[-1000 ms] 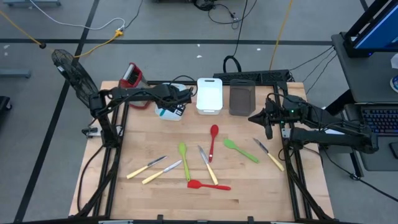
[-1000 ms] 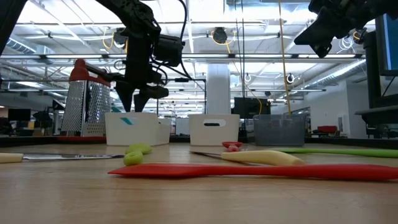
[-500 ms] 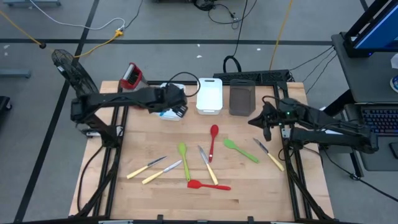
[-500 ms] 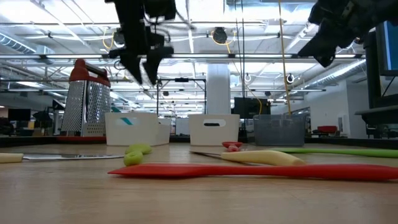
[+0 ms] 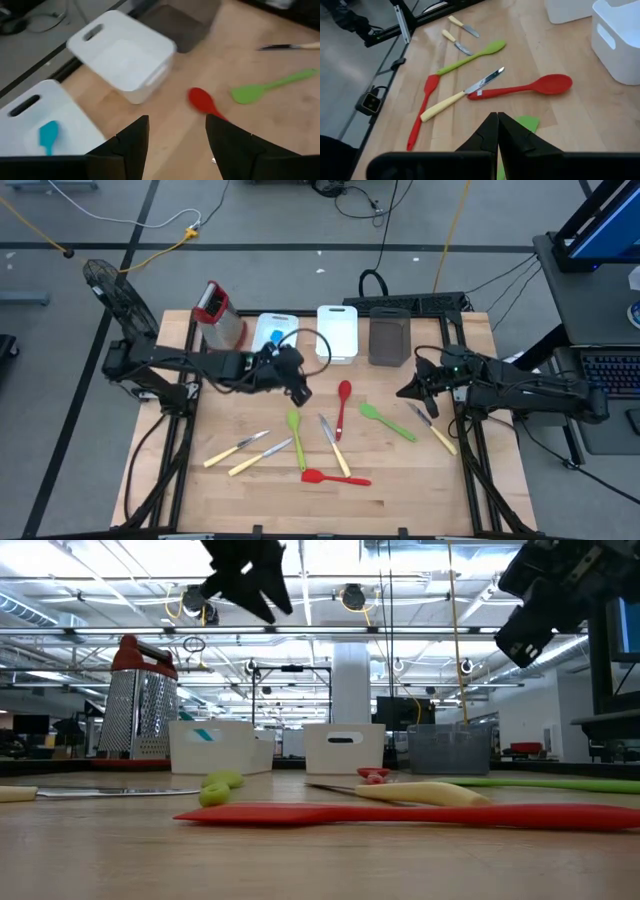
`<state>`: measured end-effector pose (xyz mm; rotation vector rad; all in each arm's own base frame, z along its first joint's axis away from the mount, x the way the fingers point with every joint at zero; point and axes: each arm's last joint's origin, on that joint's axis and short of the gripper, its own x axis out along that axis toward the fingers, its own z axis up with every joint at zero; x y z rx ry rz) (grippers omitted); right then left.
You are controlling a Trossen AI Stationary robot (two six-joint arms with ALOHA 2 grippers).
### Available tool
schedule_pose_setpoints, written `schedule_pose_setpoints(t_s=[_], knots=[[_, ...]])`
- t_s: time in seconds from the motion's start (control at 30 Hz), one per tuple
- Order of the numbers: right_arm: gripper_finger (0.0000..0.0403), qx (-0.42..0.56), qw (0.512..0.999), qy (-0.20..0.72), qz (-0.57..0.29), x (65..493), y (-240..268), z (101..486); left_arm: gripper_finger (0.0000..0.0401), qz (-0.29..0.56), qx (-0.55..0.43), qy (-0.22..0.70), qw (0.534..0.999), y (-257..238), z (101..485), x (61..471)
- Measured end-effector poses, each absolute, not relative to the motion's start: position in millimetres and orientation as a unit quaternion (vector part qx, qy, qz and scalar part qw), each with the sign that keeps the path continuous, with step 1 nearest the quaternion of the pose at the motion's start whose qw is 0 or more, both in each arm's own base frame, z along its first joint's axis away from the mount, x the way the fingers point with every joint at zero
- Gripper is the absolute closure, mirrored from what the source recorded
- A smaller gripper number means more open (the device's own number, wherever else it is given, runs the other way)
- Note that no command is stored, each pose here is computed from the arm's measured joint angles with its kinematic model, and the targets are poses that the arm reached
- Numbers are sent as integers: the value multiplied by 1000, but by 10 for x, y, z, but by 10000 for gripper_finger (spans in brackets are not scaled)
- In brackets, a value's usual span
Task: Pick & Place Kitchen Items
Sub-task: Put the green spatula into the left white bin
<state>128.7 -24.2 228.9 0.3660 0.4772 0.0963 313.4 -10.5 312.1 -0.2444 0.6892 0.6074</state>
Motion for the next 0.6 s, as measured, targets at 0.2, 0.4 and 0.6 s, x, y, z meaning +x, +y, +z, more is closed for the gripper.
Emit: schedule_pose_setpoints(t_s=[0.2, 0.4, 0.6], knots=[[403, 183, 960, 207, 47, 1329, -255, 2092, 213, 287, -110, 308, 900, -354, 3144, 3127], [403, 158, 970, 174, 58, 1362, -238, 2102, 228, 271, -95, 317, 904, -456, 3136, 3104], [399, 112, 978, 169, 41, 1443, -178, 2235, 255, 261, -74, 328, 905, -435, 3064, 3007]])
